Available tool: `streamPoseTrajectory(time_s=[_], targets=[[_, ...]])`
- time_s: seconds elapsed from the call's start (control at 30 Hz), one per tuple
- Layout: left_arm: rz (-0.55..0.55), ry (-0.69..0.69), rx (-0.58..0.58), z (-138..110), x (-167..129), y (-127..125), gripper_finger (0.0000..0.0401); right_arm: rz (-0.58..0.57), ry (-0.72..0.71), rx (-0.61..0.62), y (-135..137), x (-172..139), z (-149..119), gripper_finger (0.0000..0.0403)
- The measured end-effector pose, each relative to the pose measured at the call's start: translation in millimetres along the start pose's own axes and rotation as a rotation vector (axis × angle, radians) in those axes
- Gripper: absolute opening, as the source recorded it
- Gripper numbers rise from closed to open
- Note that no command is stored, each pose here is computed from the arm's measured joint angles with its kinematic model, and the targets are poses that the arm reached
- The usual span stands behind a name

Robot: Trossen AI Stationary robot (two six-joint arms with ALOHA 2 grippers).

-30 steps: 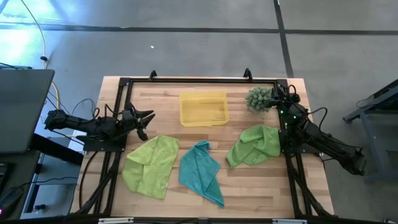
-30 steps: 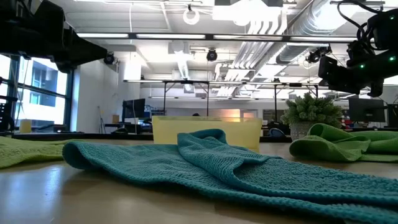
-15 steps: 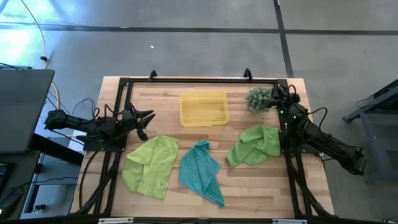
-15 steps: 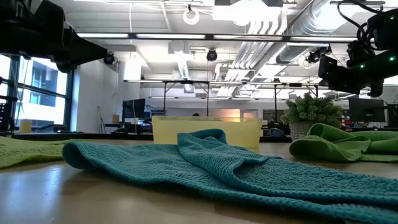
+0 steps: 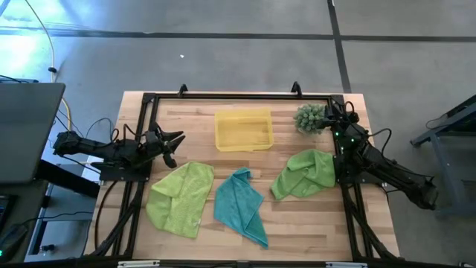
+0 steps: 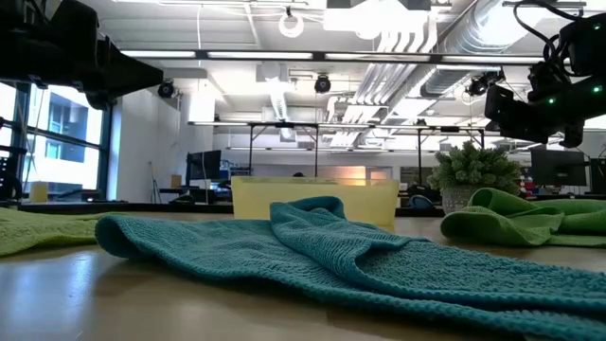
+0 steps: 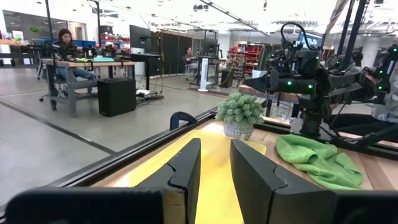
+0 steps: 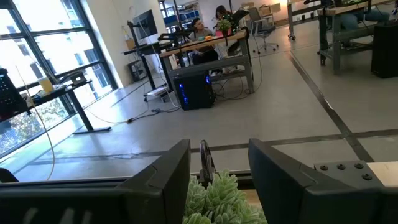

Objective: Roll microfiber towels into tight, uniform cylinder then place into a basket
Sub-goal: Fold the blue microfiber cloth

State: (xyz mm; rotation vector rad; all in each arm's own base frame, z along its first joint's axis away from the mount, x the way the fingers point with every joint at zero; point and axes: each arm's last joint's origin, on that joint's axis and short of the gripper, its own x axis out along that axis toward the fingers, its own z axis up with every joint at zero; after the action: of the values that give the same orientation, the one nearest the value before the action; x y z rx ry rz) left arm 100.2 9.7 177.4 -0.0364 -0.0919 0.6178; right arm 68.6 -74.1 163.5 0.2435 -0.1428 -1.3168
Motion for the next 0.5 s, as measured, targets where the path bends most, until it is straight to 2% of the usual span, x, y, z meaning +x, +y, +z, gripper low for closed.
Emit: streamPoseTrajectory(time_s=[0.23,0.5], targets=[[-0.011,-0.054,-0.049,6,0,0,0.0076,0.0,0.0,0.0,0,0,0,0.0156],[-0.223,-0.217,-0.146,24,-3,-4,0.0076,0.0,0.0,0.0,0,0,0,0.0156]])
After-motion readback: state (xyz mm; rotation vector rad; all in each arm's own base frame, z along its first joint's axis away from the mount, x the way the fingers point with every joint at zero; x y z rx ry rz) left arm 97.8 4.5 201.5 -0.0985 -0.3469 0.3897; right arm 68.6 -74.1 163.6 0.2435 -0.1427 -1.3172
